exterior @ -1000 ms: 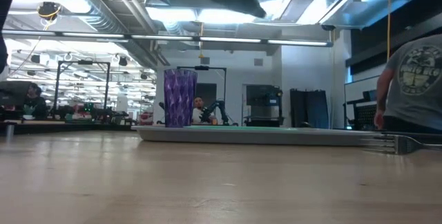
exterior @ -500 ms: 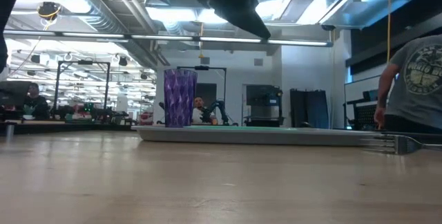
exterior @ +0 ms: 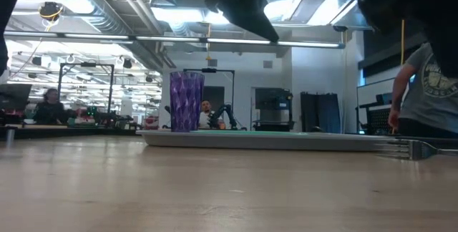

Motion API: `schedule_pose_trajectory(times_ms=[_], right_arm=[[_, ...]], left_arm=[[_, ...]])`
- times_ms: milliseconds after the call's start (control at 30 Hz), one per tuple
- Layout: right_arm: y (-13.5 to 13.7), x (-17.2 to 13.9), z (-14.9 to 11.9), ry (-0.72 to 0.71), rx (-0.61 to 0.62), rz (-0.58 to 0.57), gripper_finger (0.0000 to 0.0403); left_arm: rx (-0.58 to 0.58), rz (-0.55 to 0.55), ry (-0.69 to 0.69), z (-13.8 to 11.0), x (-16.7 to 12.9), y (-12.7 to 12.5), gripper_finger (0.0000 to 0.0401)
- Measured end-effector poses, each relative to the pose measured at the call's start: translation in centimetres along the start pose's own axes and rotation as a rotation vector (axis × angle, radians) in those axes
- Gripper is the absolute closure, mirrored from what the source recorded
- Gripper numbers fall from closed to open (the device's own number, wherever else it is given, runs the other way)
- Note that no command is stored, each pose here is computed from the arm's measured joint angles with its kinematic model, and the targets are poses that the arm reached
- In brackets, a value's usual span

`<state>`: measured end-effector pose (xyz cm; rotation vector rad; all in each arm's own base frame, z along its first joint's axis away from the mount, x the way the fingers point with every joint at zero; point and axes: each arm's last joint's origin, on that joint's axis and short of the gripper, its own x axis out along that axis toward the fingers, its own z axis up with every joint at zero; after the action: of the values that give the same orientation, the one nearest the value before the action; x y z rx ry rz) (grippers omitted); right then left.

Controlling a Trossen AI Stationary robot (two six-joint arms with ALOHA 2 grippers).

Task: Pick and place plate/cup/fork/spoon on tray
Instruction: Put the yellow fork on the gray tray to the right of the yellow spoon

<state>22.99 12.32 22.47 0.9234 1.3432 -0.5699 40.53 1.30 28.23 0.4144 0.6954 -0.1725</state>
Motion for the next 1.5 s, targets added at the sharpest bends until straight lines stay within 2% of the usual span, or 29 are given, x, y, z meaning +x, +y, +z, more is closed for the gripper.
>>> schedule_pose_trajectory(times_ms=[400, 600, 700, 1133, 1500], right_arm=[[-2.8, 3.3, 0.1, 0.035, 0.023, -0.102, 0.0338], [-3.7, 5.2, 0.2, 0.028, 0.017, -0.047, 0.0338], [-4.2, 5.6, 0.1, 0.03, 0.018, -0.063, 0.0338], [-4.4, 5.8, 0.1, 0.034, 0.018, -0.1, 0.0338], [-4.2, 8.0, 0.2, 0.06, 0.02, -0.167, 0.0338]], left_arm=[[-0.002, 0.004, 0.004, -0.1, 0.0, 0.2, 0.035], [0.011, 0.005, 0.005, -0.2, 0.0, 0.4, 0.035], [0.012, 0.006, 0.005, -0.2, 0.0, 0.4, 0.035], [-0.002, 0.018, 0.011, -0.6, -0.1, 1.1, 0.035], [-0.004, -0.008, -0.002, -0.6, -0.1, 1.1, 0.035]])
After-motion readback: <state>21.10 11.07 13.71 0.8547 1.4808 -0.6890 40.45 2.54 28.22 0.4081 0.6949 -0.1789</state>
